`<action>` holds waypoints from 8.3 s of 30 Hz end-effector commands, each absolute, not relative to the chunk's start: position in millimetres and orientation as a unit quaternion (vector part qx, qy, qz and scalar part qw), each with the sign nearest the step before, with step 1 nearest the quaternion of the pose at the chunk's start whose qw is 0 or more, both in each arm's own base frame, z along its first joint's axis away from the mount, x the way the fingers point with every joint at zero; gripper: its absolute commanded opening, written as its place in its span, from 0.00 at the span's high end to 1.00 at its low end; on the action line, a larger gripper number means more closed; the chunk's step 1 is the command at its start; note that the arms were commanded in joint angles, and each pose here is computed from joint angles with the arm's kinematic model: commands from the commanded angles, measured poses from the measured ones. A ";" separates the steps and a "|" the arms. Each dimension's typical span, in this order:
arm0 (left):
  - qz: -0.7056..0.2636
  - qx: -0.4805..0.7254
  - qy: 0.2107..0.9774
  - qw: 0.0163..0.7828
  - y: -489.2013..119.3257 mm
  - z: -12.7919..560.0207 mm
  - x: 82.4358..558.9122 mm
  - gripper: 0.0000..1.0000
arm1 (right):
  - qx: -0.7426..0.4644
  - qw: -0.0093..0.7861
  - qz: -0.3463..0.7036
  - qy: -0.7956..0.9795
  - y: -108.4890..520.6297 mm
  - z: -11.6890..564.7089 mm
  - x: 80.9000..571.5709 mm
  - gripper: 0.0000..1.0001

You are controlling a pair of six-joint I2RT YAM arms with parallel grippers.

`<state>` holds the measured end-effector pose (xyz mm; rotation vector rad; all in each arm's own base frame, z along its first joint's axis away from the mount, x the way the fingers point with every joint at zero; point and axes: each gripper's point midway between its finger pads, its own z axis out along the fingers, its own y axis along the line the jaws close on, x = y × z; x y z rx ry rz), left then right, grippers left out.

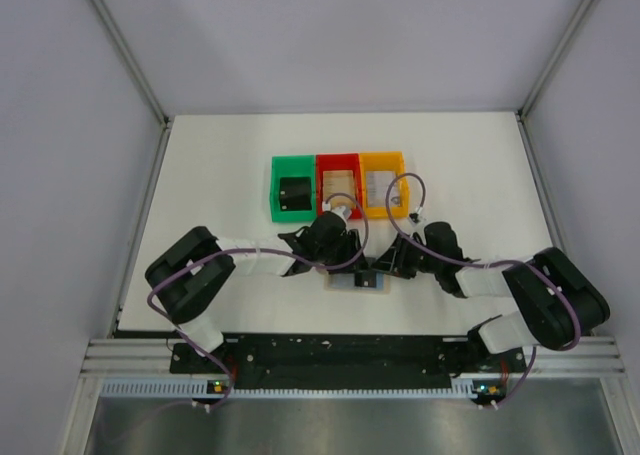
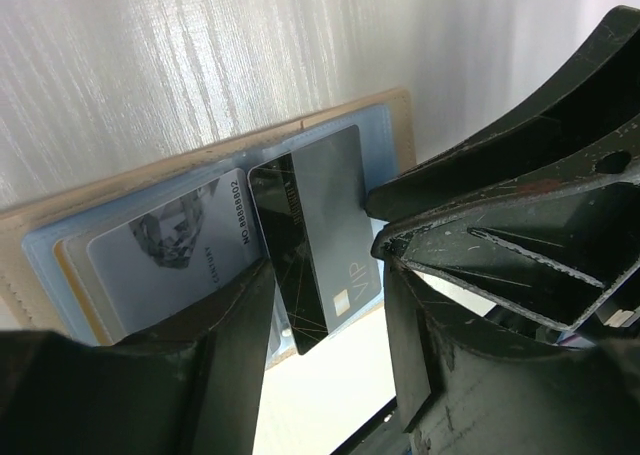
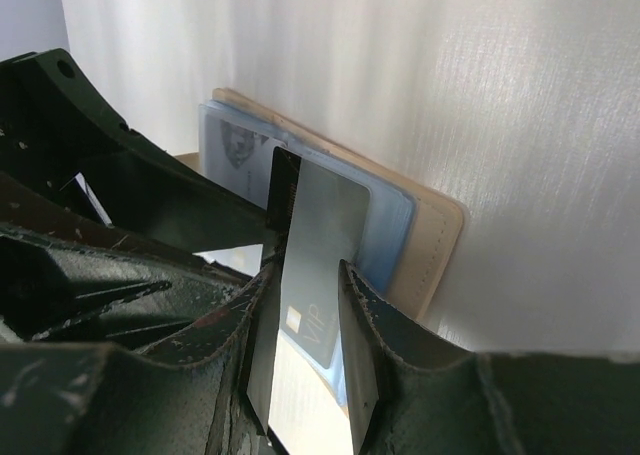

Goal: Take the credit cards out of the card holder
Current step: Remove the credit card from the card holder, then place the credit card in the storage box, then remove the credit card from the card holder.

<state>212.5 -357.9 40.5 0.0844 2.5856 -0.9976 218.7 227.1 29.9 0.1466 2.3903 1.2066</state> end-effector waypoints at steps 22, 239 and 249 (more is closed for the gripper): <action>-0.425 -0.060 0.879 0.209 -352.2 59.3 213.9 1.00 | 0.064 0.208 0.413 0.884 217.1 9.6 207.7 0.69; -0.182 0.279 0.817 0.472 -164.5 255.5 443.6 0.37 | -0.334 0.437 0.438 0.711 281.8 162.7 217.9 0.01; -0.327 0.161 0.820 0.442 -229.6 249.6 304.4 0.35 | -0.190 0.332 0.391 0.837 259.2 111.8 214.0 0.02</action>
